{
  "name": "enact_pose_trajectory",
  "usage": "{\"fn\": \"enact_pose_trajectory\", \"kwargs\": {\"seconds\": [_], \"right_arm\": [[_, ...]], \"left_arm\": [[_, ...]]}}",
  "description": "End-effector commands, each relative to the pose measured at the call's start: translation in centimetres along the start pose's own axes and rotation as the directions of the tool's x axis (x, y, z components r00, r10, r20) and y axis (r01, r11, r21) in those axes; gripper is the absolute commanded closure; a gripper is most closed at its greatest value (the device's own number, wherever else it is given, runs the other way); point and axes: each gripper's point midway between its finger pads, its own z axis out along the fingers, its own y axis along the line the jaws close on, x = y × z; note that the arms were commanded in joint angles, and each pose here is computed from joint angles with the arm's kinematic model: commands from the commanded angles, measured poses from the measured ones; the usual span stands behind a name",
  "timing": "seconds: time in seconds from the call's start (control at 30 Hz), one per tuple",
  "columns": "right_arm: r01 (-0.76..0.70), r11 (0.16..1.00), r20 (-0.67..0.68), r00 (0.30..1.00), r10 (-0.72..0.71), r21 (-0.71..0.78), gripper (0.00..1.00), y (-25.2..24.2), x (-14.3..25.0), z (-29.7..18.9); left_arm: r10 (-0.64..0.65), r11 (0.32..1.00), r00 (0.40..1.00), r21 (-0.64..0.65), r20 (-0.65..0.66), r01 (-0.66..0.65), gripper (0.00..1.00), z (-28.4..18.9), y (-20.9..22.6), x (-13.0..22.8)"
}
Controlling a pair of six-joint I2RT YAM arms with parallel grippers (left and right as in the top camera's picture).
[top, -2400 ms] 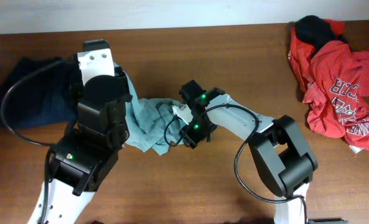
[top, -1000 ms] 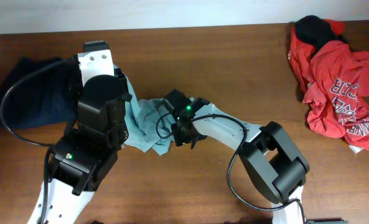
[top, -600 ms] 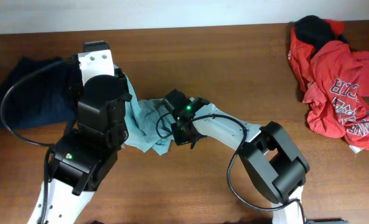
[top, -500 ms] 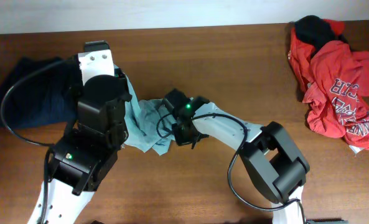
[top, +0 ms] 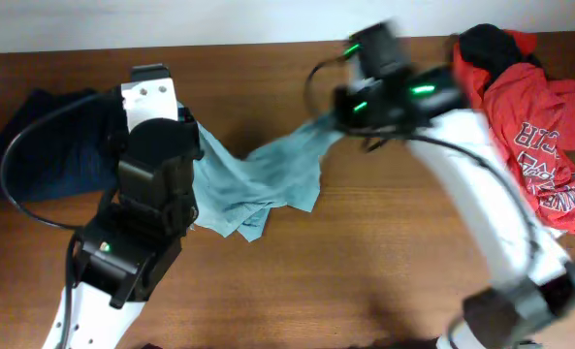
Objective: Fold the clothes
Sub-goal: 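Lift and stretch the shirt between both grippers, pulling apart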
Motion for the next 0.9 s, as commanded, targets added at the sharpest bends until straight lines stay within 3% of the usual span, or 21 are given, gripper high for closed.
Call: {"fn": "enact_pose_trajectory", "kwargs": {"seconds": [0.0, 0.2, 0.53, 0.87], "right_arm": [[0.020, 1.000, 0.139, 0.990, -0.019, -0.009, 0.96, -1.6, -3.1, -6.0], [0.020, 1.000, 0.266, 0.964, -0.025, 0.020, 0.96, -4.0, -5.1, -13.3], [-0.039, 0.997, 0.402, 0.916, 0.006, 0.072, 0.96, -6.9, -5.0, -22.1], [-0.085, 0.992, 0.536, 0.844, 0.022, 0.094, 0.96, -8.0, -3.0, -29.4]], "left_arm": [[-0.089, 0.996, 0.993, 0.024, 0.081, 0.087, 0.99, -2.6, 1.6, -2.7], [-0.202, 0.979, 0.959, 0.049, 0.199, 0.196, 0.99, -5.8, 4.5, -6.0], [-0.369, 0.929, 0.852, 0.113, 0.372, 0.353, 0.99, -10.6, 8.7, -10.2], [-0.444, 0.894, 0.781, 0.268, 0.439, 0.358, 0.99, -14.1, 9.4, -13.9]]}}
